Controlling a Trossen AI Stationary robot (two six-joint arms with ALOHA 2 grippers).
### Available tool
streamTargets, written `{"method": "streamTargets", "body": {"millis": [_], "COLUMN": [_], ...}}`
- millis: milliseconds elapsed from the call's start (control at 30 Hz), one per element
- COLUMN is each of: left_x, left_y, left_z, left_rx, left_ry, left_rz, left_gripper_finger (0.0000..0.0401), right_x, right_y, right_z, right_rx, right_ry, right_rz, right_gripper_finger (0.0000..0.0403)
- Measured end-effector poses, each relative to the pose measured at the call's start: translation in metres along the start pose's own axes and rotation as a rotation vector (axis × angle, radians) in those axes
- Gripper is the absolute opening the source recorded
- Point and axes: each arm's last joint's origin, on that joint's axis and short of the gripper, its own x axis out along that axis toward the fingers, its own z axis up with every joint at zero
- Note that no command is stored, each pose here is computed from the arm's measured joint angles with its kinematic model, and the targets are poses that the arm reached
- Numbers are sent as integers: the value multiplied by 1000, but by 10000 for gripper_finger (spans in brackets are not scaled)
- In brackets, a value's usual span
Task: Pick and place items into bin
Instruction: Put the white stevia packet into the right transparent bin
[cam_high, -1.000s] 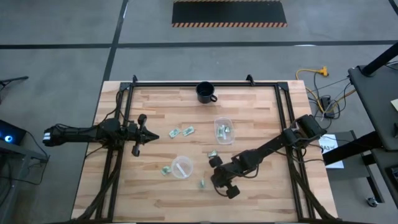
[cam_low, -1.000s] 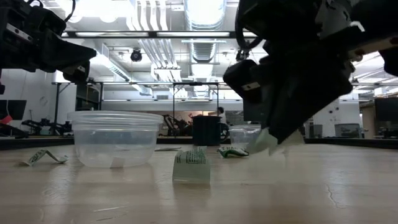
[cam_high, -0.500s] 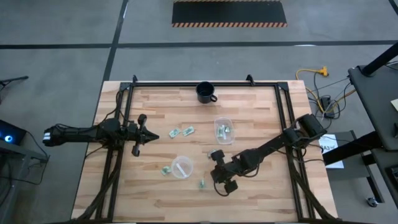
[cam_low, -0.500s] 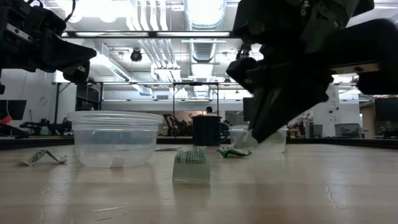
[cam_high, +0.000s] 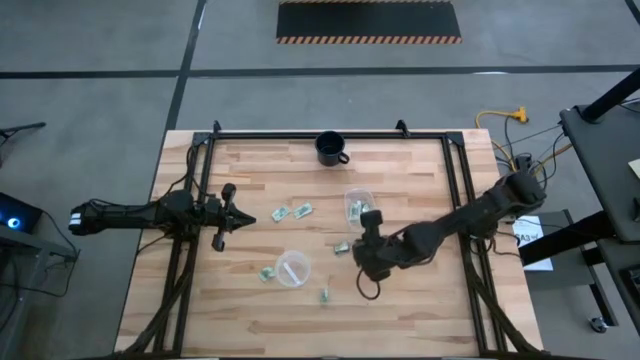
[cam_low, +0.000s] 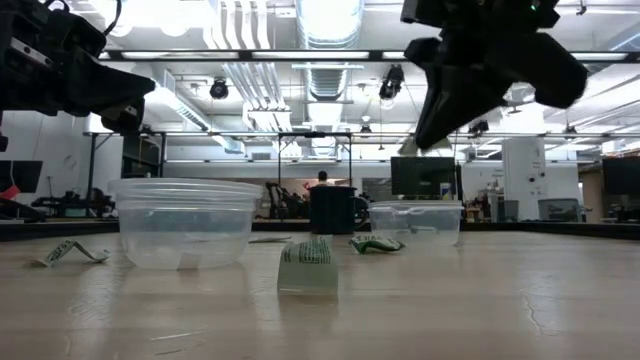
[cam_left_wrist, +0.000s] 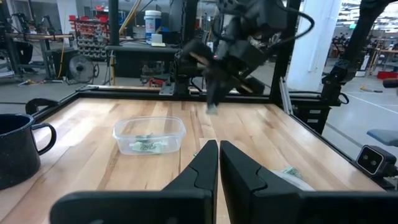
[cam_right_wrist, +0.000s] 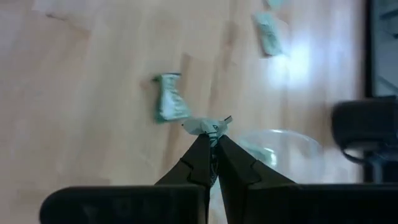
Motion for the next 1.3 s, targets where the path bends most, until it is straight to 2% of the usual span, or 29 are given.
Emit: {"method": "streamTargets", "body": {"millis": [233, 867, 1300], "left_x": [0, 0, 0], "left_y": [0, 0, 0], "left_z": [0, 0, 0], "left_rx": [0, 0, 0], "left_ry": [1, 3, 3], "left_rz": [0, -1, -1], "left_gripper_finger": [0, 0, 0], "right_x": [-4, 26, 30], "right_y": [-21, -77, -86], "right_z": [-6, -23, -25], "right_rx": [9, 6, 25], "right_ry": [40, 190, 198], "right_rz": [-59, -119, -115], "right_gripper_finger": [7, 7, 9]}}
